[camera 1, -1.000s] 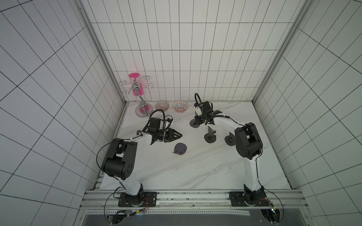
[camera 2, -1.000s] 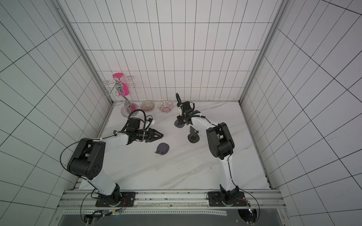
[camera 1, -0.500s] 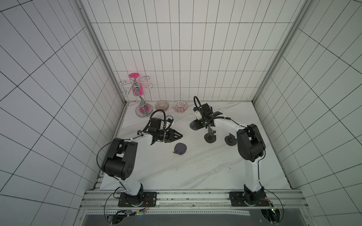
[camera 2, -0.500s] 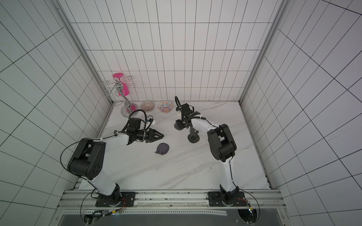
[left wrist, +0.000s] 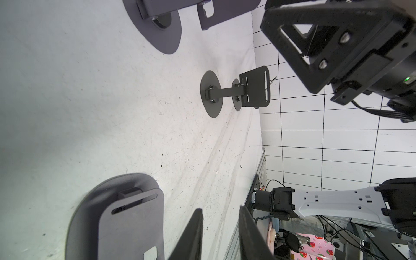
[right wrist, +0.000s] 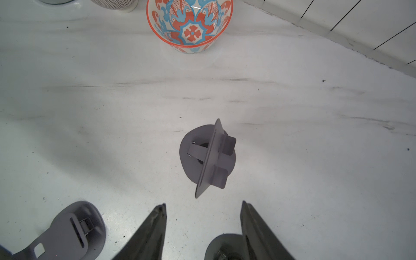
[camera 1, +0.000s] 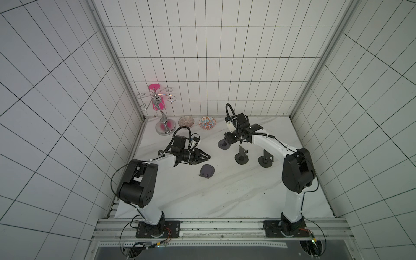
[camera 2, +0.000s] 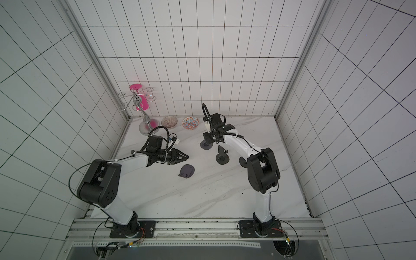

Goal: Open the phone stand
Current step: Place the phone stand at the center of the board.

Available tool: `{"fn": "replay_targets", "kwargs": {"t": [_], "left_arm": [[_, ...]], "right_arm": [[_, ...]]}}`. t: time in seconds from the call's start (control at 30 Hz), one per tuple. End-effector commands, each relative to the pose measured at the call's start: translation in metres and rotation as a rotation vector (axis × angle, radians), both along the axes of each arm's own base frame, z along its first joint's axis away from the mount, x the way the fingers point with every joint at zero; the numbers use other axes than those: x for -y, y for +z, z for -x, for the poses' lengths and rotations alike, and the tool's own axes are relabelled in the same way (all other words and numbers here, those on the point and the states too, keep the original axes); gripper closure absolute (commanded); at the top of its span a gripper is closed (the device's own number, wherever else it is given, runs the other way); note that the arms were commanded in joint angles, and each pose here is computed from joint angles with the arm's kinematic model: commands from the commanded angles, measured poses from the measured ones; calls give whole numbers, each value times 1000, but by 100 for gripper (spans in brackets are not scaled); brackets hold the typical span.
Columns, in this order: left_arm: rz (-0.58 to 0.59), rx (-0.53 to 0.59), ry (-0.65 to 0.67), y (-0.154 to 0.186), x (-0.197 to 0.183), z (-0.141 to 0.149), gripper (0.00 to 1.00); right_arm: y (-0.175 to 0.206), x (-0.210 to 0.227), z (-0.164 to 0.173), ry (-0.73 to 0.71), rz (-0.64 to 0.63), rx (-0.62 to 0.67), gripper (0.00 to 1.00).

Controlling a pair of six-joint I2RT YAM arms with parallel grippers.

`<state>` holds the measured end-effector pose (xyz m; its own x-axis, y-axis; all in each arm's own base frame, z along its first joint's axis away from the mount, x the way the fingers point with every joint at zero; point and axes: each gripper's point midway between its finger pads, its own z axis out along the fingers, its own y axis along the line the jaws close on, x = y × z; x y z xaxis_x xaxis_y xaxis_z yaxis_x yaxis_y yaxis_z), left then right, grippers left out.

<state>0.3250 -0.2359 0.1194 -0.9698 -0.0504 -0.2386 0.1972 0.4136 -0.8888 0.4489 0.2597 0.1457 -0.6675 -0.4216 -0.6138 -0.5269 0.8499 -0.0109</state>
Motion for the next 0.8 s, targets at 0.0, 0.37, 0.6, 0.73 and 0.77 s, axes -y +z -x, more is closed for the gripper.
{"fn": "replay_targets", "kwargs": {"t": [0.0,0.37,0.6,0.73,0.77], "left_arm": [[12,34,-23,9,2,2,70],[10,34,-24,9,2,2,70],[6,33,-26,8,2,3,70],[1,27,-22,6,2,1,70],[0,27,-23,5,1,2,70]], "right_arm": [[-14,-11,8,44,119,-3,45],[-11,-19,0,42,189,76,65],[-3,-14,-11,-11,214,119,56],[-2,-17,-15,-25,216,95,57],[-4,-18,-16,-29,218,89,58]]}}
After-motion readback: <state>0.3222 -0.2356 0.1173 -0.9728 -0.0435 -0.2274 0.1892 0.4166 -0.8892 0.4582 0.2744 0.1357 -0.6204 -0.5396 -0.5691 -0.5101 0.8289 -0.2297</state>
